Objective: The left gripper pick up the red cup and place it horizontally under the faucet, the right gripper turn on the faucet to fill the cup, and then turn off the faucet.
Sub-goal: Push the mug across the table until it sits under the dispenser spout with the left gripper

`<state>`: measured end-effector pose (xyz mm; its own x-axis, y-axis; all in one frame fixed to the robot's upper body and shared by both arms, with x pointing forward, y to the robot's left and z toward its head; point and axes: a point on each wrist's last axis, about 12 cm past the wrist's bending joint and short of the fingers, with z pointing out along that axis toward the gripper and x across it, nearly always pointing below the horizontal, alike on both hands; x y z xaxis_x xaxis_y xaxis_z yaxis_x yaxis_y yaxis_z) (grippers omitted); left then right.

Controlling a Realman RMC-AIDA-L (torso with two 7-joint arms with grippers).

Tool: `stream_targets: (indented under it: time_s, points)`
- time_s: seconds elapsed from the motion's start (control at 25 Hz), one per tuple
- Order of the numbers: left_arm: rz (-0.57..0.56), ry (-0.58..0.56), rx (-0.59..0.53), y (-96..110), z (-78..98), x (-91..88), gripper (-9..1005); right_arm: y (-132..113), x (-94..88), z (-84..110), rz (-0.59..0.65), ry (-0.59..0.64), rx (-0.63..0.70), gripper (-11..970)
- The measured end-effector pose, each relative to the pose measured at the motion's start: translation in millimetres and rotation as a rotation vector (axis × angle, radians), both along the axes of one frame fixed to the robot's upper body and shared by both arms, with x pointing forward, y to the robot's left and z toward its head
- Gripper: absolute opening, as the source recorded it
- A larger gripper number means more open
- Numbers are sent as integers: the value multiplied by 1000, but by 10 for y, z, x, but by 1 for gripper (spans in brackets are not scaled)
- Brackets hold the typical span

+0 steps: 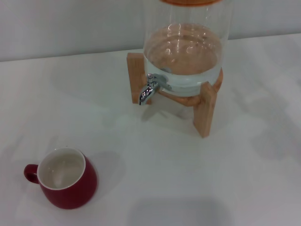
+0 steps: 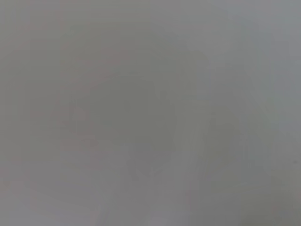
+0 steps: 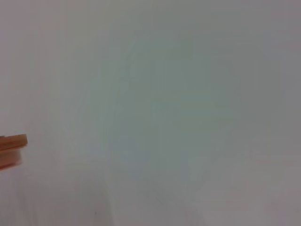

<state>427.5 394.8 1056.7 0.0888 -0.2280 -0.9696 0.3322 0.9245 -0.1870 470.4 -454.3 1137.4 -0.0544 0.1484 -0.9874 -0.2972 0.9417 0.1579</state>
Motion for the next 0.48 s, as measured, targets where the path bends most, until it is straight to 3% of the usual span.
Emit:
stream_targets:
  time_s: [0.48]
  points:
    - [-8,-10,6,-11,22,49,770,15,34,13,5,-6,2,721]
